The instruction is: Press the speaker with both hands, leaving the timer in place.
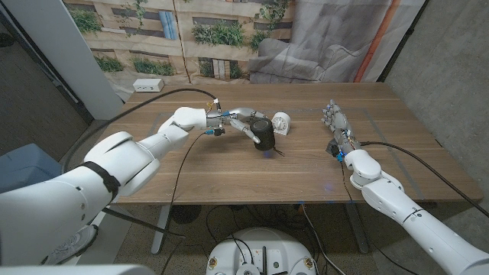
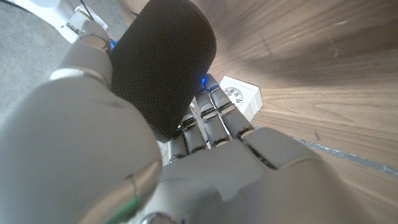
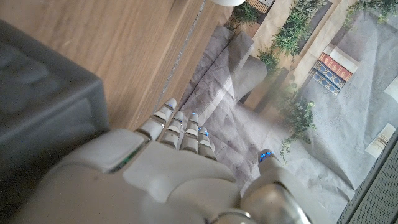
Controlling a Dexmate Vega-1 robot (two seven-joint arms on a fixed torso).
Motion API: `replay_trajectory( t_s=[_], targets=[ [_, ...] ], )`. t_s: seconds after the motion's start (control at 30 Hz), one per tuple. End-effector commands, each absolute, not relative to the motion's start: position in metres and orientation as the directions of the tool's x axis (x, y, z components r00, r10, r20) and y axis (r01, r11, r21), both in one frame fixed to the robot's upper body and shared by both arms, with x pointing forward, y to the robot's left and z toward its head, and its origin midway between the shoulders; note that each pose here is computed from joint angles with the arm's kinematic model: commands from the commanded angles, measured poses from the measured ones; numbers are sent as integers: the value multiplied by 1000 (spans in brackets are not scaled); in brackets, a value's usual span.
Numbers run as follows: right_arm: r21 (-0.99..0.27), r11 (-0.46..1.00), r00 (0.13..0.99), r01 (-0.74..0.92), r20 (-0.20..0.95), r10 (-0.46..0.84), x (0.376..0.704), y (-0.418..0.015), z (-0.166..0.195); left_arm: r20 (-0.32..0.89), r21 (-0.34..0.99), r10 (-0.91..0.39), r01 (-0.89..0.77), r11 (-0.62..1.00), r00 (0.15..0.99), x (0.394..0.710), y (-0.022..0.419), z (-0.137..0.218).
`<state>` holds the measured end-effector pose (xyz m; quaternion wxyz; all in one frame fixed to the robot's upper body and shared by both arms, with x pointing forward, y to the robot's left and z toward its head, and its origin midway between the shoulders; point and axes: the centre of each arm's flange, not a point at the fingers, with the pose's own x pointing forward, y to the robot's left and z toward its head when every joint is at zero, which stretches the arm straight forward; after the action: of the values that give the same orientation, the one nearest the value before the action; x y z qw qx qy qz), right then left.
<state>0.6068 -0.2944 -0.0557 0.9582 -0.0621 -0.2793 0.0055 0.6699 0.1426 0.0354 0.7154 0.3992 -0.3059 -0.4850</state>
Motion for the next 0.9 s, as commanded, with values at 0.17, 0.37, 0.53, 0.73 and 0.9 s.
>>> replay_trajectory(
  t_s=[0.17,0.37,0.53,0.73,0.9],
  targets=[
    [-234,971,817,44,568,100,597,-294,-37,56,732,-954,637,241,295,675,133,38],
    [-295,954,807,59,576,129,589,-294,-32,62,658,-957,709,252,282,678,128,35],
    [-338,935,790,102,599,130,582,-294,-31,38,629,-959,740,240,280,680,125,35],
    [-404,909,773,102,607,183,575,-295,-33,11,575,-958,781,242,288,684,115,34],
    [-482,869,775,108,589,230,568,-294,-33,-10,533,-952,807,253,305,688,107,34]
  ],
)
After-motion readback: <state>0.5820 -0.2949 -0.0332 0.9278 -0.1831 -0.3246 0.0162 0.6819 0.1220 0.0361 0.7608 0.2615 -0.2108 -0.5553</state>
